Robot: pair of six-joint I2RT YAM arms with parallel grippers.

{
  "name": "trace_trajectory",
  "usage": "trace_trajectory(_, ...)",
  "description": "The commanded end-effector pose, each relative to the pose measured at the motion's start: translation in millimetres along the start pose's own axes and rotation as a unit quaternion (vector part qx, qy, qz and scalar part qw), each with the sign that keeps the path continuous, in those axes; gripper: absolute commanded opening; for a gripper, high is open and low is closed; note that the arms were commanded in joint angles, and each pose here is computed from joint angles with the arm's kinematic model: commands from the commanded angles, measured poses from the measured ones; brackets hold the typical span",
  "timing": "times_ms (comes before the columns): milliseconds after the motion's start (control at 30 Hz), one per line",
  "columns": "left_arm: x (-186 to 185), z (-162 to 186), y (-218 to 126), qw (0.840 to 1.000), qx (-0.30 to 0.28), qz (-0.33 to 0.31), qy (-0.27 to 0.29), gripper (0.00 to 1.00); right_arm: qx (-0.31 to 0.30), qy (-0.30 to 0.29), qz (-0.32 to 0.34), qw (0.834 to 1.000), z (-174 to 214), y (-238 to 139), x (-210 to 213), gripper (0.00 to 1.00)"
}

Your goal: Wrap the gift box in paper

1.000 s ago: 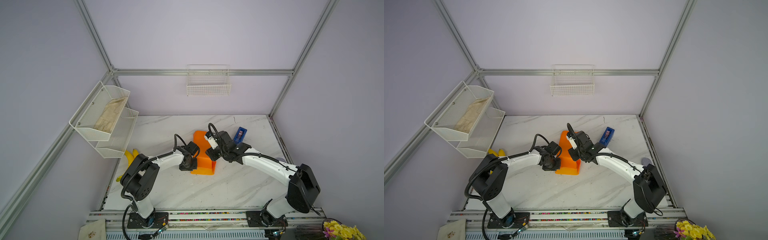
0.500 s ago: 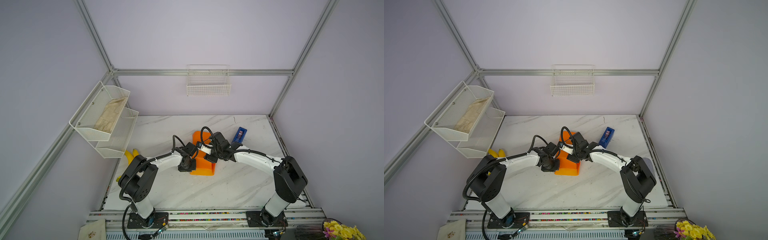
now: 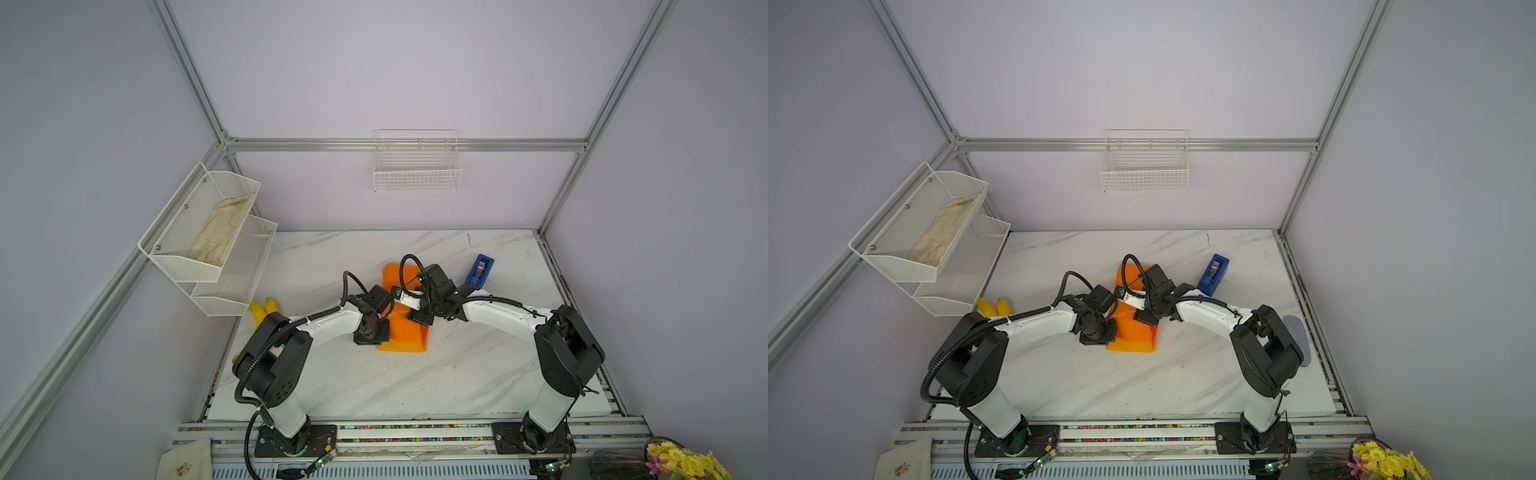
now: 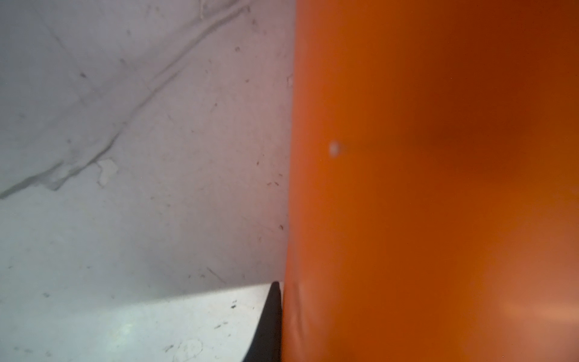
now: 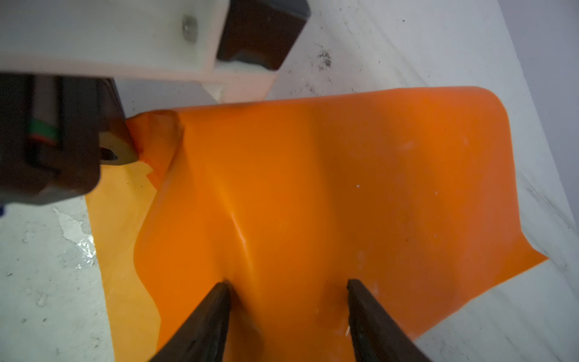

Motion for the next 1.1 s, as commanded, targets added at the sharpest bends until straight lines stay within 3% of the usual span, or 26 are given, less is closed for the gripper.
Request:
trace_trajectory(0,1.1,-6.3,-9.9,0.999,-0.028,0.035,0.000,0.06,-0.040,-0.069,-0.062,0.995,-8.2,-6.7,21.8,0.66)
trace_trajectory(333,4.8,-7.1,-7.6,0.998,-0.020,0.056,-0.009,0.07,-0.020,-0.081,-0.068,0.994,0.4,4.0,26.1,0.73)
trace_trajectory(533,6.8,-7.9,-9.4,0.998,-0.021,0.058,-0.011,0.08,-0.027,-0.079,-0.026,0.996,-2.5,-3.2,21.1,0.74)
trace_trajectory(600,9.3,-7.8,-11.3,0.998,-0.022,0.052,-0.011,0.11,-0.045,-0.062,-0.007,0.997,-9.6,-13.2,14.6,0.74)
trace_trajectory(767,13.6,-10.5,-23.9,0.998,-0.037,0.051,-0.017,0.34,-0.111,0.038,-0.016,0.993,-22.2,-37.3,-12.6,0.74)
trace_trajectory(867,11.7,-16.8,-34.5,0.997,-0.047,0.065,-0.019,0.39,-0.127,0.087,-0.029,0.988,-24.9,-41.0,-24.6,0.72)
trace_trajectory(967,10.5,-23.8,-38.6,0.995,-0.048,0.079,-0.024,0.42,-0.134,0.099,-0.051,0.985,-27.8,-38.9,-25.8,0.70)
trace_trajectory(1067,15.2,-28.0,-41.2,0.994,-0.046,0.088,-0.035,0.42,-0.116,0.048,-0.046,0.991,-28.1,-29.8,-11.4,0.71)
Point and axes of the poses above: each gripper's point midway between its finger pads, its own y axis out along the fingers, its own x axis along the line the jaws close on, z = x × y, the point moved 10 cm from there along -y, back along the fingers, and after that the axes turned 10 degrees about -y, right-handed, at the moved point
